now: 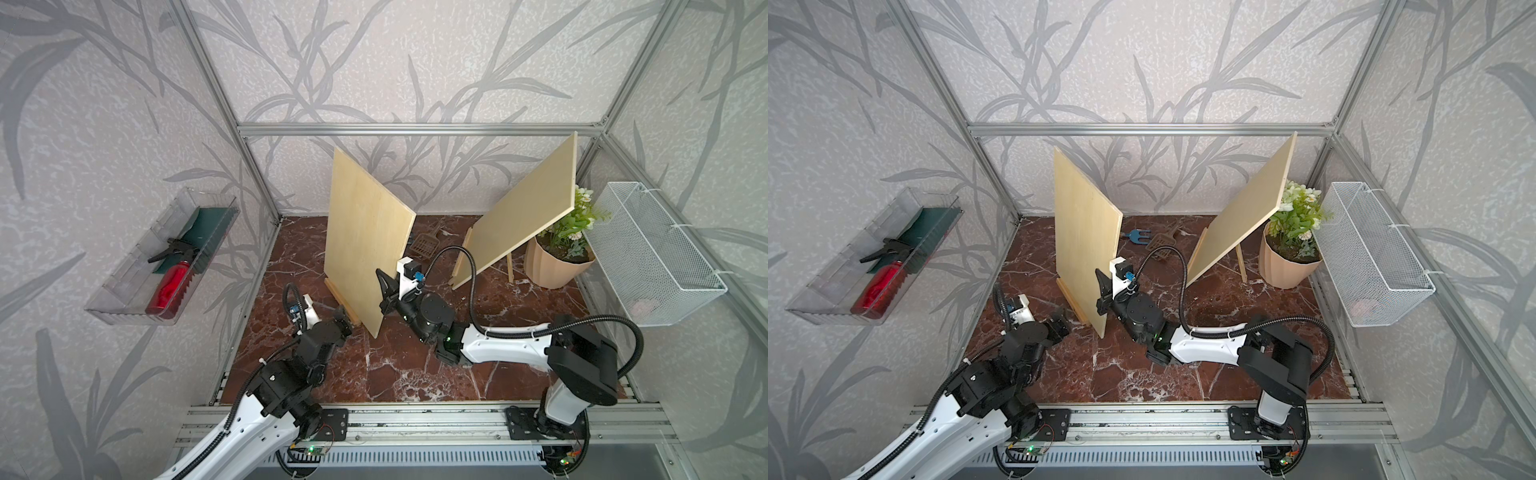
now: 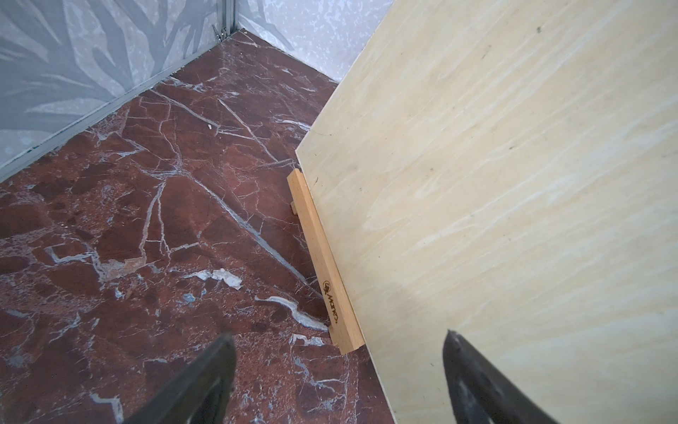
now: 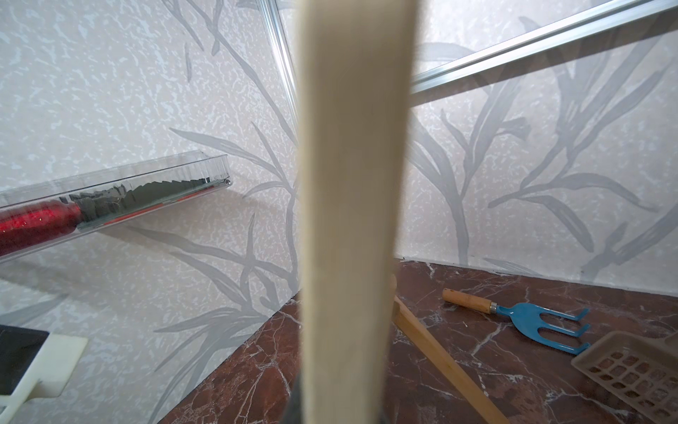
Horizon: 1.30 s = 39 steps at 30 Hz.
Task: Disassemble the easel
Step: Pick up the drawing board from the easel.
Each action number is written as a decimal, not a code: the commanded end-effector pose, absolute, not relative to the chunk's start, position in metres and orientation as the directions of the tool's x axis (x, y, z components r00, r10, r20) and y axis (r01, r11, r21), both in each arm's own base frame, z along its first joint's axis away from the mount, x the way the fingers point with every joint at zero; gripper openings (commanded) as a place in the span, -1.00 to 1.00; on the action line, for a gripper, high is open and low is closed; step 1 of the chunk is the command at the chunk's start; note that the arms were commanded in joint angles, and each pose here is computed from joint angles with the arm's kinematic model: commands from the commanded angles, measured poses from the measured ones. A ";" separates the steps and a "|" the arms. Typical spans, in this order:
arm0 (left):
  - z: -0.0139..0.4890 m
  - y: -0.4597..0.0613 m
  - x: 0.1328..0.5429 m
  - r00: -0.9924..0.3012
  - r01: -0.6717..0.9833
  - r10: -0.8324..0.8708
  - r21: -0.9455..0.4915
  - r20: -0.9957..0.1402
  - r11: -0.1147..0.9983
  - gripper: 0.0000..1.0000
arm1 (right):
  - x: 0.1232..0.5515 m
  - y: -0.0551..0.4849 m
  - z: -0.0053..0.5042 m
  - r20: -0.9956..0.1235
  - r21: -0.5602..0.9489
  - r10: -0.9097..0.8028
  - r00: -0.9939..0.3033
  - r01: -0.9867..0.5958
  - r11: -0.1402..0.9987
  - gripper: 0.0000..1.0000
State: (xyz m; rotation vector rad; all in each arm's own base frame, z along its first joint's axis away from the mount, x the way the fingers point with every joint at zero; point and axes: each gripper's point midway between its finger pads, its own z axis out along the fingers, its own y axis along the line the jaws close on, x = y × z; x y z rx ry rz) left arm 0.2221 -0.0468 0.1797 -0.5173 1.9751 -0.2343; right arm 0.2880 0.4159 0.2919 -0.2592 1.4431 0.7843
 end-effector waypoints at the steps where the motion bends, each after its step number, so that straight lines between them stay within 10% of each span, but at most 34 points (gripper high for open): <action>1: 0.174 -0.042 0.222 -0.362 -0.287 -0.466 -0.379 -0.808 0.880 0.75 | 0.293 0.408 0.345 -0.893 0.355 0.449 -0.019 -0.642 0.680 -1.00; 39: 0.175 -0.038 0.223 -0.350 -0.299 -0.456 -0.364 -0.818 0.882 0.75 | 0.245 0.352 0.502 -0.778 0.419 0.628 -0.012 -0.755 0.504 -1.00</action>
